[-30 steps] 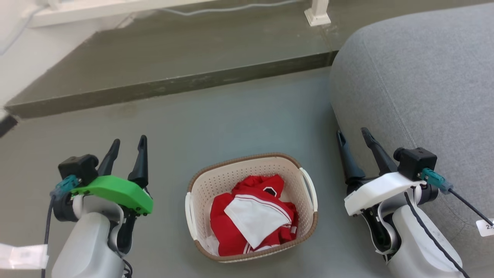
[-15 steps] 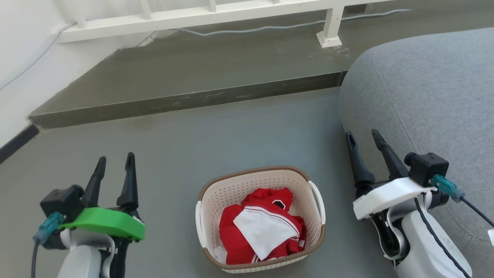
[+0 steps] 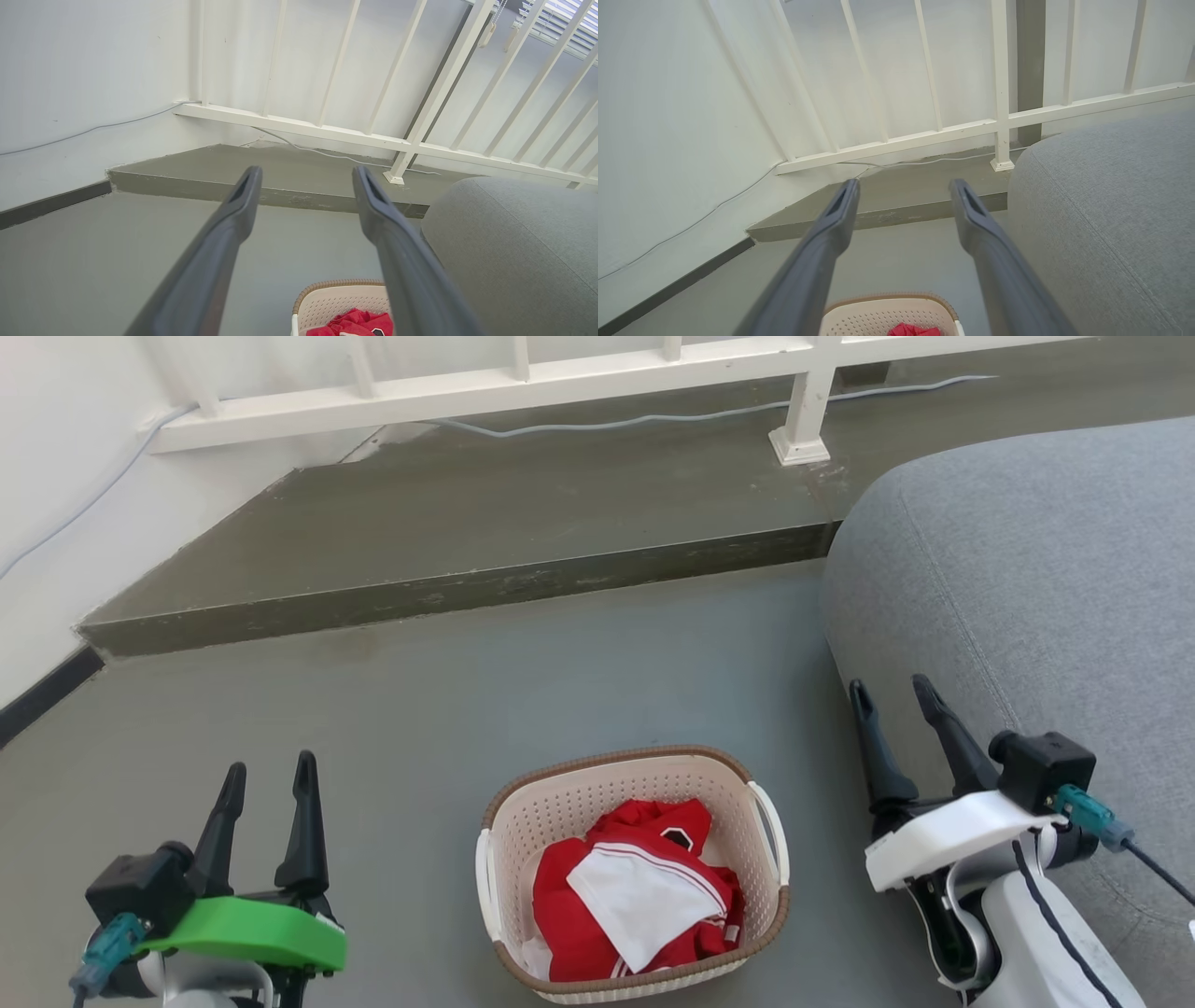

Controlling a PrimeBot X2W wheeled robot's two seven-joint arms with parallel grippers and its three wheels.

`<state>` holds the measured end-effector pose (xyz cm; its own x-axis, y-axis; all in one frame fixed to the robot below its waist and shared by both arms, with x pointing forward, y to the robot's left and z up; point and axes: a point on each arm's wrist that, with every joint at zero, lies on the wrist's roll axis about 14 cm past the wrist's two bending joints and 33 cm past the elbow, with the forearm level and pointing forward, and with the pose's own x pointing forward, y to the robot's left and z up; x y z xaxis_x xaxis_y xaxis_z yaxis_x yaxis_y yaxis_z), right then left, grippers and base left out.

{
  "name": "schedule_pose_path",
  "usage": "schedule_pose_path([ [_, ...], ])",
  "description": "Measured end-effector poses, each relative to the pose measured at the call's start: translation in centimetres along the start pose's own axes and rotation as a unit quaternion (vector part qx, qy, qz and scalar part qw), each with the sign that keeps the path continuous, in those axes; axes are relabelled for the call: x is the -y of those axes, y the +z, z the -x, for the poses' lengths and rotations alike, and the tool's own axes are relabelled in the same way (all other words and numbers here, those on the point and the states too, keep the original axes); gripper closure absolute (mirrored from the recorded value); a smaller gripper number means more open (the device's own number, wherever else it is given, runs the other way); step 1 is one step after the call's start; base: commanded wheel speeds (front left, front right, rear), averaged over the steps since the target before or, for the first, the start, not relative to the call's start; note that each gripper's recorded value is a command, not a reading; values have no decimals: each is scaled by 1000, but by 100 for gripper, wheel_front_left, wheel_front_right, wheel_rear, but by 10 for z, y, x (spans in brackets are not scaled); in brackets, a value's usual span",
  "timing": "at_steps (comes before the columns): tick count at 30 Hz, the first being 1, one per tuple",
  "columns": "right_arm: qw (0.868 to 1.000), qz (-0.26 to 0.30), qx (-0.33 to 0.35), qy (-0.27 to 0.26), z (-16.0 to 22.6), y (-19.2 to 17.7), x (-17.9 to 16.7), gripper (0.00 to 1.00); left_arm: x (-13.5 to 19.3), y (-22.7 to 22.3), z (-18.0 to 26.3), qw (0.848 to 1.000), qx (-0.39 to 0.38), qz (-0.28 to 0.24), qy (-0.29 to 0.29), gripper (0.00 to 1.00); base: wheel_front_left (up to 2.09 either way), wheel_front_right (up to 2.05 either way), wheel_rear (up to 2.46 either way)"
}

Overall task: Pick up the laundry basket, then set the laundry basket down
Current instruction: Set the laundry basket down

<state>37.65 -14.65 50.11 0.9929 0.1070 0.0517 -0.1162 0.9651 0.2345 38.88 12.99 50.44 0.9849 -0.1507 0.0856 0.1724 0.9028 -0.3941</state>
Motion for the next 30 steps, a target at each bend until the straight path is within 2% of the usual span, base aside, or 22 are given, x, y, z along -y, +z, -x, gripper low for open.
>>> schedule_pose_path([
  [30,1000,1,-10,-10,5,-8,6,0,-2,-2,9,1000,-1,-10,4,0,0,0,0],
])
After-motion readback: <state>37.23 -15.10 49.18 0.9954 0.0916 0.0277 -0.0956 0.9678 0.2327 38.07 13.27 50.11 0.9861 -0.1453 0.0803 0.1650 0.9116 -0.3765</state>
